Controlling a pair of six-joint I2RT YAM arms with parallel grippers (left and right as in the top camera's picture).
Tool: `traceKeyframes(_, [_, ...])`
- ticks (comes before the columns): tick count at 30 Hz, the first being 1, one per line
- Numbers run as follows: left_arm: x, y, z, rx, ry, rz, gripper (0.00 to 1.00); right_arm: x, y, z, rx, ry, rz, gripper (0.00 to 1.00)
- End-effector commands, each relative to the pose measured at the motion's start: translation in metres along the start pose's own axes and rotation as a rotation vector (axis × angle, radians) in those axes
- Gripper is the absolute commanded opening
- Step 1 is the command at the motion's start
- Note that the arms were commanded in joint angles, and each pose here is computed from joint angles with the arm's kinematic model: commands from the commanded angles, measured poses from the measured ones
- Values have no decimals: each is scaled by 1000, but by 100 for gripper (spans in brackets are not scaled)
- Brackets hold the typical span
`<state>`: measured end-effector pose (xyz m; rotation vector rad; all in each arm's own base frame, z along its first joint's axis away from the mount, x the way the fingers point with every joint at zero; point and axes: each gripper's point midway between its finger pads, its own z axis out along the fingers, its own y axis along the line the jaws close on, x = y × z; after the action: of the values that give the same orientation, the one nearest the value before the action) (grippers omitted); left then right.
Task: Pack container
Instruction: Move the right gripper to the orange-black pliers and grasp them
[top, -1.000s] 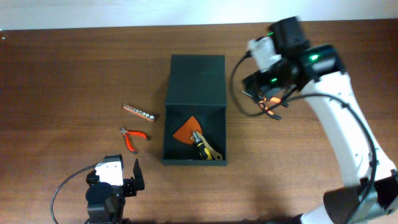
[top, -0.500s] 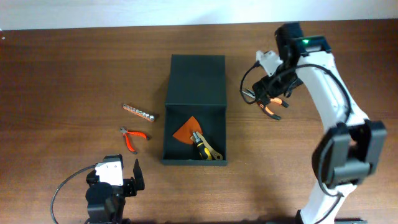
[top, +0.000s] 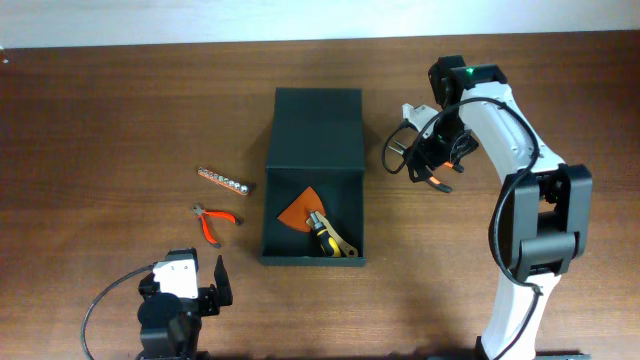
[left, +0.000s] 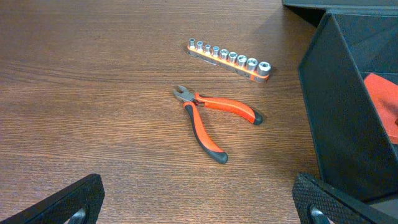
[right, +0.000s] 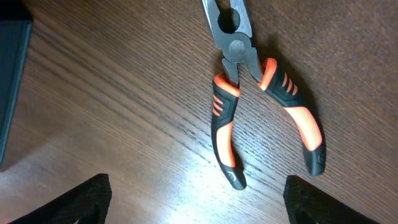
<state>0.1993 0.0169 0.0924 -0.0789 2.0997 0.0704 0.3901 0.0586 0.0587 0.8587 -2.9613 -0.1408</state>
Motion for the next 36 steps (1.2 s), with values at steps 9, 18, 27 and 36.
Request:
traceKeyframes(9, [0, 1, 0, -5, -6, -12, 99, 22, 8, 54, -37, 66, 58, 84])
traceKeyframes(18, [0, 1, 0, -5, -6, -12, 99, 35, 5, 76, -2, 93, 155, 63])
traceKeyframes(27, [0, 1, 0, -5, -6, -12, 99, 32, 4, 76, 4, 83, 204, 17])
traceKeyframes(36, [0, 1, 0, -5, -6, -12, 99, 24, 2, 56, 13, 60, 226, 4])
